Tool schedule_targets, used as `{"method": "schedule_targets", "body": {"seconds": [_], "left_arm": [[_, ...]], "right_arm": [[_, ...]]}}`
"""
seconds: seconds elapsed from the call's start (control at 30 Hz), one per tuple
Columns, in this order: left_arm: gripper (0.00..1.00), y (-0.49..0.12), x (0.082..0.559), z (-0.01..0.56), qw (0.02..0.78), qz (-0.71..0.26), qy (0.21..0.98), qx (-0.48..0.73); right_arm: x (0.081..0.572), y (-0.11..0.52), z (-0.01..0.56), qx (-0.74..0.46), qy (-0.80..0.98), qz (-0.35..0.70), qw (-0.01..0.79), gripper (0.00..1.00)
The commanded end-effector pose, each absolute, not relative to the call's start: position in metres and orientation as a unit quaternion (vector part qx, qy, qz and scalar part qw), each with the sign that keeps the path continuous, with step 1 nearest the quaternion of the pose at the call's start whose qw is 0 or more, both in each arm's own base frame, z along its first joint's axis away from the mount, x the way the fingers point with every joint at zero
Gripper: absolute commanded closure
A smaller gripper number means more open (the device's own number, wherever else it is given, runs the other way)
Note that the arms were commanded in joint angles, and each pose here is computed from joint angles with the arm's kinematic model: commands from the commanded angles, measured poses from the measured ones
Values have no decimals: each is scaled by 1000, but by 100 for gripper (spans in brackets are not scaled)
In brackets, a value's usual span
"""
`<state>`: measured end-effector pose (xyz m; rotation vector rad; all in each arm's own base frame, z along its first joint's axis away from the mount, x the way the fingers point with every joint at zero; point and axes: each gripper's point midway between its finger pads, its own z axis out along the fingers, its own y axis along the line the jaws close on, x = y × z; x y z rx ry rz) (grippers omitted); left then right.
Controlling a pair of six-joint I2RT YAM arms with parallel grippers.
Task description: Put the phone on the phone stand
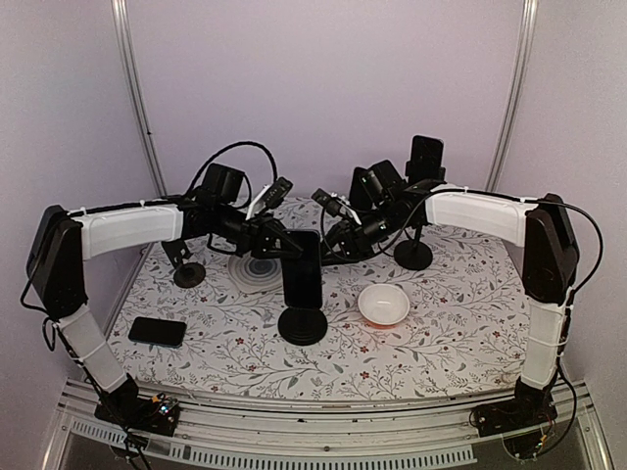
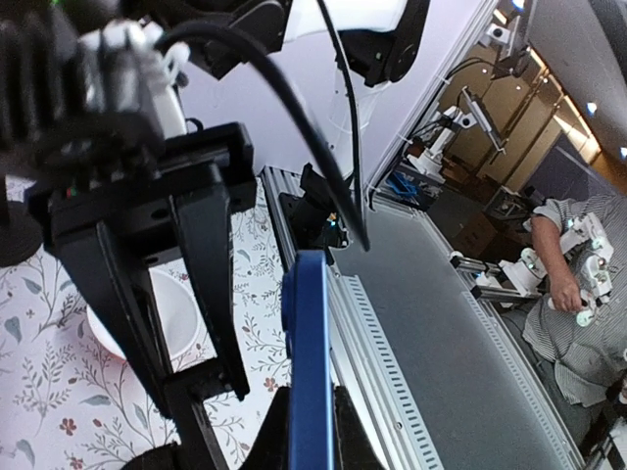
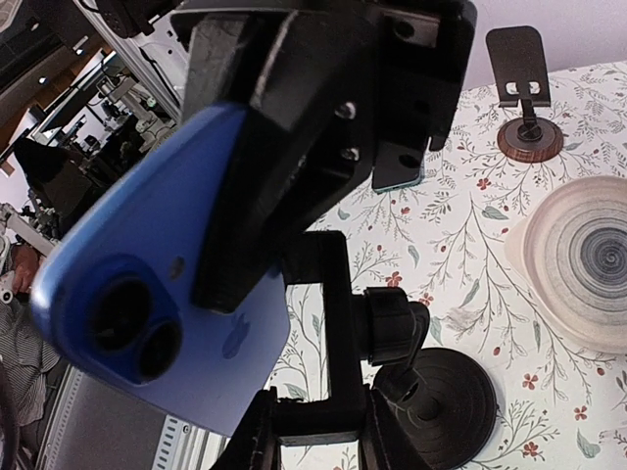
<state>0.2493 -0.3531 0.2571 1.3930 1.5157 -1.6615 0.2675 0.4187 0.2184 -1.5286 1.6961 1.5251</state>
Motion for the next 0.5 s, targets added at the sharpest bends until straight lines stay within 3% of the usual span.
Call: {"method": "schedule_targets", "body": {"seconds": [0.0, 0.47], "left_arm": [[100, -339, 252, 261, 256, -596, 576, 497], [100, -361, 279, 291, 287, -605, 569, 478]], "right_arm": [[267, 421, 227, -548, 587, 561, 201, 100], [271, 422, 227, -541, 600, 553, 204, 100]]}}
